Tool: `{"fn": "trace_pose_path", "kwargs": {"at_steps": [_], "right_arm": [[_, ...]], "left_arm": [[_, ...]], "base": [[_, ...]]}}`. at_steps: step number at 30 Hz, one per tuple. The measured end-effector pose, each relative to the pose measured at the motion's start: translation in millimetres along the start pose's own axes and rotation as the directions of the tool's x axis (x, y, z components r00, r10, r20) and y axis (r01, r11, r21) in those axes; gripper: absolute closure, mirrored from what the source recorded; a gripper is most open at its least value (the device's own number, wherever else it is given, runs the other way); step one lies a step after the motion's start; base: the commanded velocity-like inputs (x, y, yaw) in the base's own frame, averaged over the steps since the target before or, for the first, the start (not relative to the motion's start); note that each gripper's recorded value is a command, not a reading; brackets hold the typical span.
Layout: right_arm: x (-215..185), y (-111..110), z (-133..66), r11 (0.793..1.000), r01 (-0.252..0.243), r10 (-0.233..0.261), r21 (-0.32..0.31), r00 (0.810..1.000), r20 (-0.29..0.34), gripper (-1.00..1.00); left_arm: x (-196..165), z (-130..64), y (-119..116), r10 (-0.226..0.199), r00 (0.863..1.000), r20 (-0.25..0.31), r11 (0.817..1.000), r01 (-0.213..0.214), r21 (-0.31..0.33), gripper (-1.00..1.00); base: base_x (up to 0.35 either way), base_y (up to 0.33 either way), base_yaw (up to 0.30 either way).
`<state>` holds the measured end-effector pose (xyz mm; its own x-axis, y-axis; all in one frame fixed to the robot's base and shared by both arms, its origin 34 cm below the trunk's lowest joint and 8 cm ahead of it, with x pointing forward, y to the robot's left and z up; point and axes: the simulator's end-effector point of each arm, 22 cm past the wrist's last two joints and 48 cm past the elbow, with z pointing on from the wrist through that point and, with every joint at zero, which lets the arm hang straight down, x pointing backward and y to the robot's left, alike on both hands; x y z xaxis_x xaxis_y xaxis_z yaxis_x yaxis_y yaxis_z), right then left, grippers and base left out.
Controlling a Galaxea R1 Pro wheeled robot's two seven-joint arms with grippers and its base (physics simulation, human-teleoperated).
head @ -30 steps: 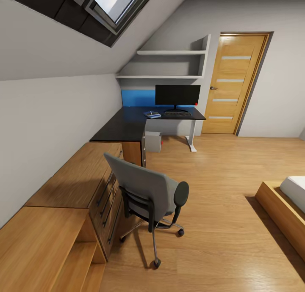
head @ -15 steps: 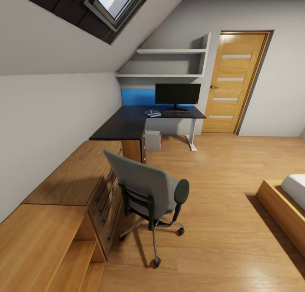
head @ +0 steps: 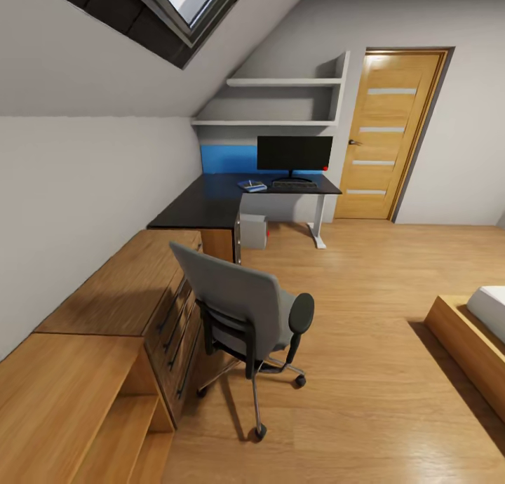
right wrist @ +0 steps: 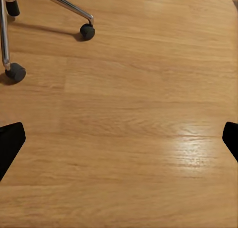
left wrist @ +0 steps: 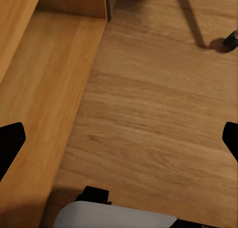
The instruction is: In the bedroom, organize the workspace by keeping the computer under the desk, ensuring the monitor is on the desk, placing the keyboard on the desk next to the monitor, placing the mouse on the desk next to the keyboard, moving the folder from the swivel chair onto the desk next to the mouse, stacking the notebook on top of the folder with the pen on top of the notebook, and positioning the swivel chair next to the desk.
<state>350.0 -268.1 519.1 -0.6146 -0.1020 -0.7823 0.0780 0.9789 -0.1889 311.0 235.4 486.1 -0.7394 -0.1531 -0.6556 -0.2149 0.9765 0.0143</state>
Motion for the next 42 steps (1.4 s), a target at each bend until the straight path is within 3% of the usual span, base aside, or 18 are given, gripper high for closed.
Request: {"fn": "trace_pose_path", "kwargs": {"at_steps": [27,31,35,38,42], "right_arm": [[39.5,9.1,26.0,1.0,0.0,0.0,-0.001,1.0,0.002,-1.0],[45.6,11.2,29.9,1.0,0.001,-0.001,-0.003,1.0,0.003,-1.0],[45.1,15.0,36.2,1.0,-0.008,0.008,-0.008,1.0,0.024,-1.0],[28.8,25.7,48.5,0.999,-0.043,0.044,-0.017,0.996,0.073,-1.0],[0.6,34.7,67.3,0.995,-0.096,0.098,-0.022,0.985,0.145,-1.0]], "left_arm": [[34.4,34.2,0.9,0.0,1.0,0.001,1.0,0.0,-0.001,-1.0],[45.3,39.6,3.5,-0.001,1.0,-0.025,1.0,0.001,-0.01,-1.0],[62.5,46.0,-3.5,-0.038,0.995,-0.095,0.999,0.036,-0.018,-1.0],[42.8,63.7,-30.9,-0.08,0.994,-0.078,0.997,0.082,0.017,-1.0],[-3.3,99.6,-48.5,-0.103,0.994,-0.045,0.995,0.103,0.003,-1.0]], "base": [[0.0,0.0,0.0],[0.0,0.0,0.0],[0.0,0.0,0.0],[0.0,0.0,0.0],[0.0,0.0,0.0]]}}
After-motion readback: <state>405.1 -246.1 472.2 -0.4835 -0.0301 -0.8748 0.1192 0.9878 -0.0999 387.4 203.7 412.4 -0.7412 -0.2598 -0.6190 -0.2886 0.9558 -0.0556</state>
